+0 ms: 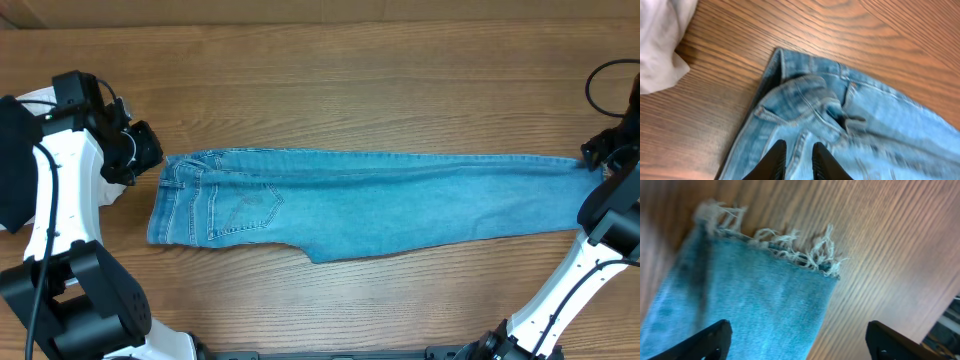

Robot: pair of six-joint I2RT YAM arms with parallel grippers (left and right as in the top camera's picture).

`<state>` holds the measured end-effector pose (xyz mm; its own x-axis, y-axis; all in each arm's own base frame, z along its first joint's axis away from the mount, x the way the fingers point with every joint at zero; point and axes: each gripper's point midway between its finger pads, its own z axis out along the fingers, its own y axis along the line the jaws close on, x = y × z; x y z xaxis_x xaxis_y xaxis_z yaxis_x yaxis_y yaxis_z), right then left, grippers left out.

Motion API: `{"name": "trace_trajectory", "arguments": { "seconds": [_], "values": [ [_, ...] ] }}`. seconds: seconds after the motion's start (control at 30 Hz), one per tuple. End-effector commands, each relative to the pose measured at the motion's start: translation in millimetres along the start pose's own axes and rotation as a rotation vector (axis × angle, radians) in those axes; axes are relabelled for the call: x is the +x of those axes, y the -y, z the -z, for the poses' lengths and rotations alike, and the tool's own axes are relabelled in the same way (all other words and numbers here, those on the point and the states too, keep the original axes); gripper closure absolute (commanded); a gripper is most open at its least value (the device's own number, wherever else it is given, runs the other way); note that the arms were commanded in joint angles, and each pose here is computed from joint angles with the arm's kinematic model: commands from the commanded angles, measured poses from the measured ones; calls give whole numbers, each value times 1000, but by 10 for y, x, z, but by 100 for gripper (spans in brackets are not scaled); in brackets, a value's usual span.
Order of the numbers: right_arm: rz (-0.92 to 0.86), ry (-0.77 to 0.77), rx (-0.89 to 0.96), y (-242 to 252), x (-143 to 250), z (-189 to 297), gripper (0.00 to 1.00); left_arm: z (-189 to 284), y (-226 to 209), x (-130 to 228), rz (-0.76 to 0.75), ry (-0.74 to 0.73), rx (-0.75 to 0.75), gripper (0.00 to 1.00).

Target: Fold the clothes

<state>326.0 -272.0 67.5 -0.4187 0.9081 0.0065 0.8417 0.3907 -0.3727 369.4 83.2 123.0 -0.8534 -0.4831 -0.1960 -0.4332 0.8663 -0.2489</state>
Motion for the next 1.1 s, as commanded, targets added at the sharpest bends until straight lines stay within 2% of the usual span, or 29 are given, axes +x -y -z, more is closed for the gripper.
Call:
{"name": "trace_trajectory", "arguments": {
  "seconds": [0.0, 0.13, 0.23, 0.4, 0.47, 0.63, 0.73, 0.9, 1.07],
  "values": [
    [14, 89, -151, -13, -52, 520, 17, 256, 283, 42, -143, 25, 67, 80],
    [229, 114, -408, -394, 201, 1006, 26, 220, 488, 255, -249, -33, 64, 83],
    [394, 150, -533, -607, 526, 1403, 37, 131, 726, 444, -354, -71, 70, 85],
    [617, 163, -611, -906, 1174, 1798, 72, -43, 972, 805, -506, -131, -7, 89],
    [712, 147, -605, -1051, 1491, 1857, 76, -120, 1067, 970, -563, -156, -20, 88],
    [947, 139, -570, -1414, 2274, 1906, 79, -356, 1226, 1347, -669, -204, -13, 88],
    [1067, 145, -549, -1541, 2687, 1922, 79, -502, 1260, 1415, -701, -186, -18, 87],
    [1215, 169, -508, -1652, 3251, 1930, 79, -736, 1260, 1176, -637, -66, -57, 87],
    [1295, 174, -500, -1685, 3594, 1941, 79, -1039, 1271, 943, -568, -11, -54, 86]
  ]
}}
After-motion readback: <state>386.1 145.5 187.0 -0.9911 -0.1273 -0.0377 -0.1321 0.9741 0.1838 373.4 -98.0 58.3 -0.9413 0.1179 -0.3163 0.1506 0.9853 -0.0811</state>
